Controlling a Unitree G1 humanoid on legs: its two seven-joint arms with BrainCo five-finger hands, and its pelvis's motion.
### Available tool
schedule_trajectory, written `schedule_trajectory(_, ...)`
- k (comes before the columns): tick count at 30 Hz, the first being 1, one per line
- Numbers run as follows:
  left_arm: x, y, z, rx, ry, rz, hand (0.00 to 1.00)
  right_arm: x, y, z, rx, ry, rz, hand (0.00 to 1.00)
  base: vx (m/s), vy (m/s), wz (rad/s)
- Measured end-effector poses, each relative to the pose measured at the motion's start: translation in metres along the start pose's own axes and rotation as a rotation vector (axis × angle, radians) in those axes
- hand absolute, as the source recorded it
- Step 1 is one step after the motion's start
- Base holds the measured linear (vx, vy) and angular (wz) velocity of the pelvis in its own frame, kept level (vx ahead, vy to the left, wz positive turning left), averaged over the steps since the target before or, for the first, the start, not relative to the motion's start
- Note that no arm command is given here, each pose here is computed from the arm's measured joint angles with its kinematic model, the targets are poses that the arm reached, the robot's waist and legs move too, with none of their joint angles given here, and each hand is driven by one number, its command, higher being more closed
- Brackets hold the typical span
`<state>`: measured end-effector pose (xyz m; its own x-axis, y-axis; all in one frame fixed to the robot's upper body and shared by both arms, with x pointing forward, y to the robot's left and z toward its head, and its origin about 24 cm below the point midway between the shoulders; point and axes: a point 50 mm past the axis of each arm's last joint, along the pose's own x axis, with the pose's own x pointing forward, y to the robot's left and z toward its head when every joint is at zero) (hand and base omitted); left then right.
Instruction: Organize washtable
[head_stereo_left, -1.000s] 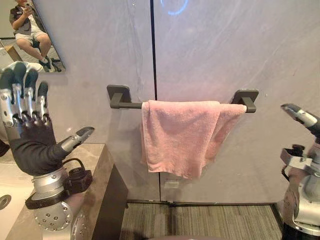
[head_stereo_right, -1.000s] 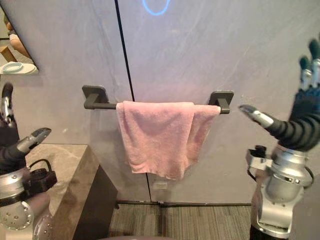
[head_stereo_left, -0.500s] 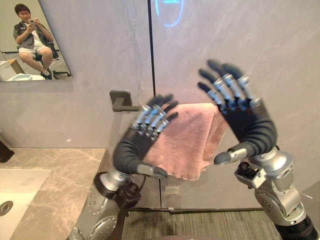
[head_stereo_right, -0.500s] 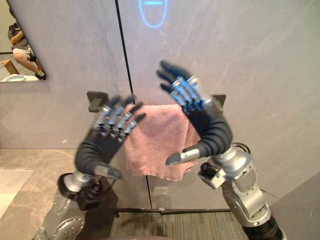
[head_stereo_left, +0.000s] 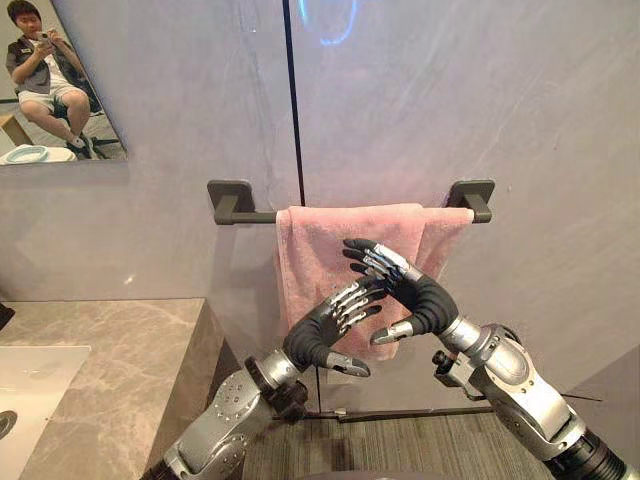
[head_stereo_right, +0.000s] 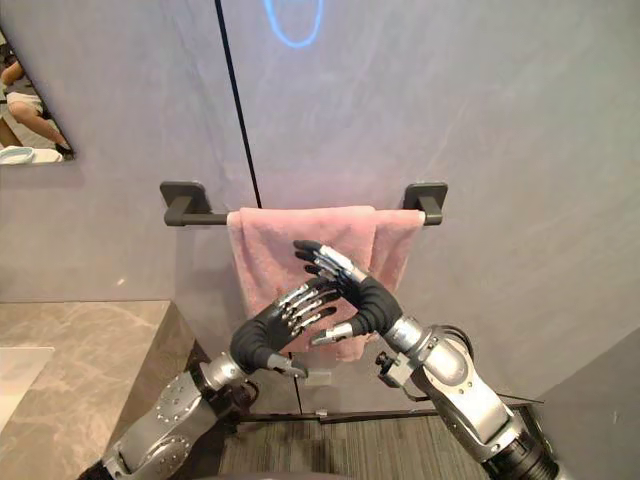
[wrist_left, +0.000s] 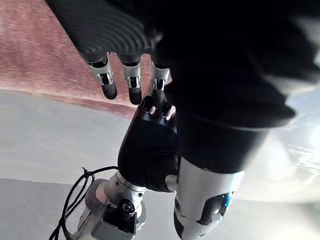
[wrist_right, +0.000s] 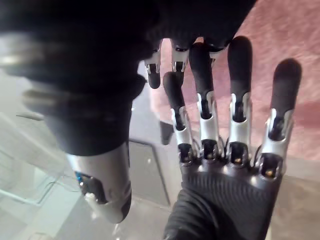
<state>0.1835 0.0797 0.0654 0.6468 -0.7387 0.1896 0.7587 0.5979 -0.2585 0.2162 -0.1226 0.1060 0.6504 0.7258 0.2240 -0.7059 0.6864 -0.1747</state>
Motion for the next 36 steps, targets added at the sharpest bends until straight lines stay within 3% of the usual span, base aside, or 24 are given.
schedule_trajectory(6, 0.004, 0.005, -0.021, -0.014, 0.060, 0.060, 0.00, -0.002, -0.001, -0.023, -0.075, 0.110, -0.041, 0.00, 0.00, 0.000, 0.00)
schedule_trajectory(13, 0.014, 0.018, -0.028, 0.073, 0.076, 0.158, 0.00, 0.004, 0.001, -0.037, -0.132, 0.144, -0.101, 0.00, 0.00, -0.003, -0.04)
schedule_trajectory(31, 0.016, 0.058, -0.026, 0.213, 0.066, 0.393, 0.00, 0.004, -0.013, -0.053, -0.106, 0.184, -0.272, 0.00, 0.00, -0.006, -0.05)
schedule_trajectory(36, 0.000, 0.085, -0.013, 0.228, 0.013, 0.577, 0.00, -0.001, -0.018, -0.058, -0.120, 0.211, -0.308, 0.00, 0.00, 0.000, 0.00)
